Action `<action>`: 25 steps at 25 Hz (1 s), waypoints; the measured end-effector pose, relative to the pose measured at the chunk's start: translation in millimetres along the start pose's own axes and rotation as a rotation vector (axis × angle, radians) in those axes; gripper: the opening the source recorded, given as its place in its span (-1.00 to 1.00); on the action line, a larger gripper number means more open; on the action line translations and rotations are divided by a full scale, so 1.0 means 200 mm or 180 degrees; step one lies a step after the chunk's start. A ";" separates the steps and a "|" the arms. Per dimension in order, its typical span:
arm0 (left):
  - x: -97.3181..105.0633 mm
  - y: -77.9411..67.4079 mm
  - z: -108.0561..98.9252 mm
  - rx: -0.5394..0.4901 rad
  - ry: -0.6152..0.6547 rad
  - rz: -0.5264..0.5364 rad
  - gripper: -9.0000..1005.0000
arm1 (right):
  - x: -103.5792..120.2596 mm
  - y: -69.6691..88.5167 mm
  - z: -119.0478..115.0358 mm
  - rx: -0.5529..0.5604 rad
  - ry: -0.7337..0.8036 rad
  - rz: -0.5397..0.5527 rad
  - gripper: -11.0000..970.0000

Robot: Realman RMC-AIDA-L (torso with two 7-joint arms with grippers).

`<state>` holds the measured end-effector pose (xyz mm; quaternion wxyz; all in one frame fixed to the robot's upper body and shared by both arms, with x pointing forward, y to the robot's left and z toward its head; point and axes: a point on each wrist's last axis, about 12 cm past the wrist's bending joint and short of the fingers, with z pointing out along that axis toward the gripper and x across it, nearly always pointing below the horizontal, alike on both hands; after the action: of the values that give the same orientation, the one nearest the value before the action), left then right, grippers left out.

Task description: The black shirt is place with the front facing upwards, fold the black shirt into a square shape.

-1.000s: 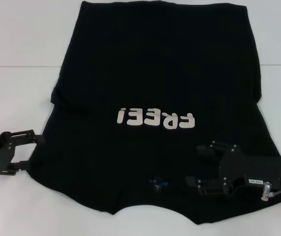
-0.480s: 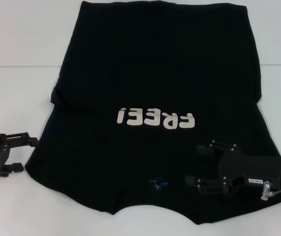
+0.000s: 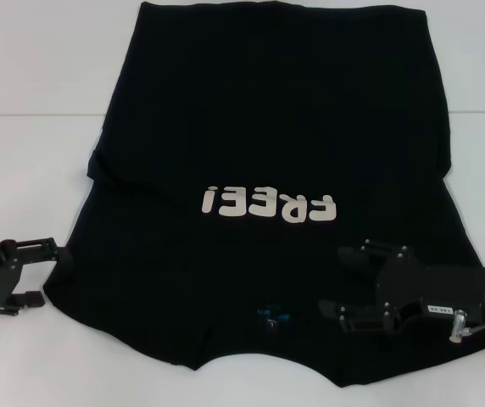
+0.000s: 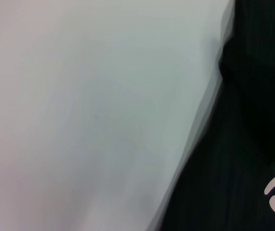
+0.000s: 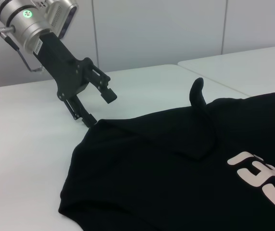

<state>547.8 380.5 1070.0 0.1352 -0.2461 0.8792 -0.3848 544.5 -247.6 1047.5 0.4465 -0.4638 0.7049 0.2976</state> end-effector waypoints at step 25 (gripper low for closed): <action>0.01 -0.01 0.02 0.0014 0.0097 -0.0022 0.83 | -0.02 -0.02 0.00 0.0030 -0.0025 -0.0014 0.91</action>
<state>548.1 375.1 1068.6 0.1210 -0.2430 0.8795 -0.3910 548.2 -246.7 1050.1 0.4521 -0.4622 0.7035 0.2951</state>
